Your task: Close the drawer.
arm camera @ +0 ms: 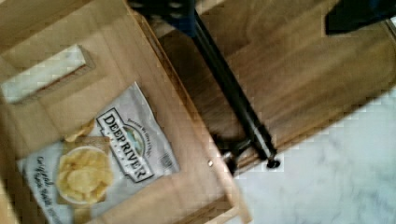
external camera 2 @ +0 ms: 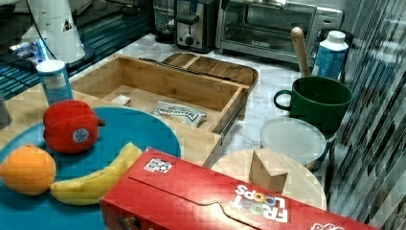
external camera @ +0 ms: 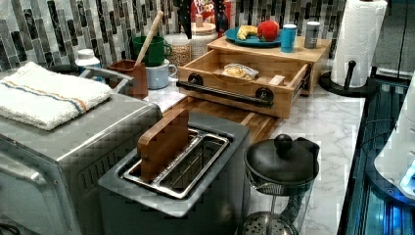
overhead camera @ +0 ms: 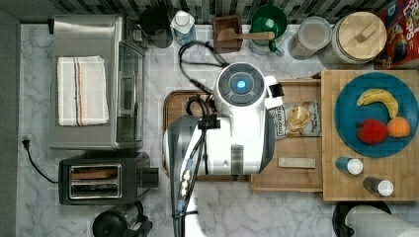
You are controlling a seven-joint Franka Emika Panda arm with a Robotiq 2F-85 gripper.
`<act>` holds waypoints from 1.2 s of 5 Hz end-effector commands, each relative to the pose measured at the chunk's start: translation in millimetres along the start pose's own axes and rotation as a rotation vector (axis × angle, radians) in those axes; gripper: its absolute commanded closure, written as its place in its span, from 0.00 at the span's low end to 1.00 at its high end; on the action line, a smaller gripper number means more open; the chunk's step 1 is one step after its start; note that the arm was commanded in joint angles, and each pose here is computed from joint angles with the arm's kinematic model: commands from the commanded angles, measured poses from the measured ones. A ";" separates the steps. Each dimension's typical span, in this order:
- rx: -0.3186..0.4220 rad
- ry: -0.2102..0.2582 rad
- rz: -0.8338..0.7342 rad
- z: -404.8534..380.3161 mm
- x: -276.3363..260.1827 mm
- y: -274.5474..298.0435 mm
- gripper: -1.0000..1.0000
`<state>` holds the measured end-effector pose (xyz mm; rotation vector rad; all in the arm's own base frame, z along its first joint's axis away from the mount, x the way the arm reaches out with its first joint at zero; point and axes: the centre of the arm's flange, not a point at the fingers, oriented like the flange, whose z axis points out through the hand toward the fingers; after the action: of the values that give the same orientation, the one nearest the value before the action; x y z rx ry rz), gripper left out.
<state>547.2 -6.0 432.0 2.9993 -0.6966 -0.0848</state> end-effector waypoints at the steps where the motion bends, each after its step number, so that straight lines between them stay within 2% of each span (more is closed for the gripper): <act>1: 0.052 0.047 -0.326 -12.7 -74.7 -73.5 1.00; 2: 0.058 0.044 -0.368 7.7 -84.4 -77.3 1.00; 3: 0.048 0.064 -0.424 33.2 -93.8 -84.4 1.00; 4: 0.029 0.017 -0.455 63.3 -86.9 -85.1 1.00; 6: -0.011 -0.019 -0.513 124.3 -79.9 -75.3 1.00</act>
<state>511.4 96.9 344.9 3.0997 -0.0817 -0.0367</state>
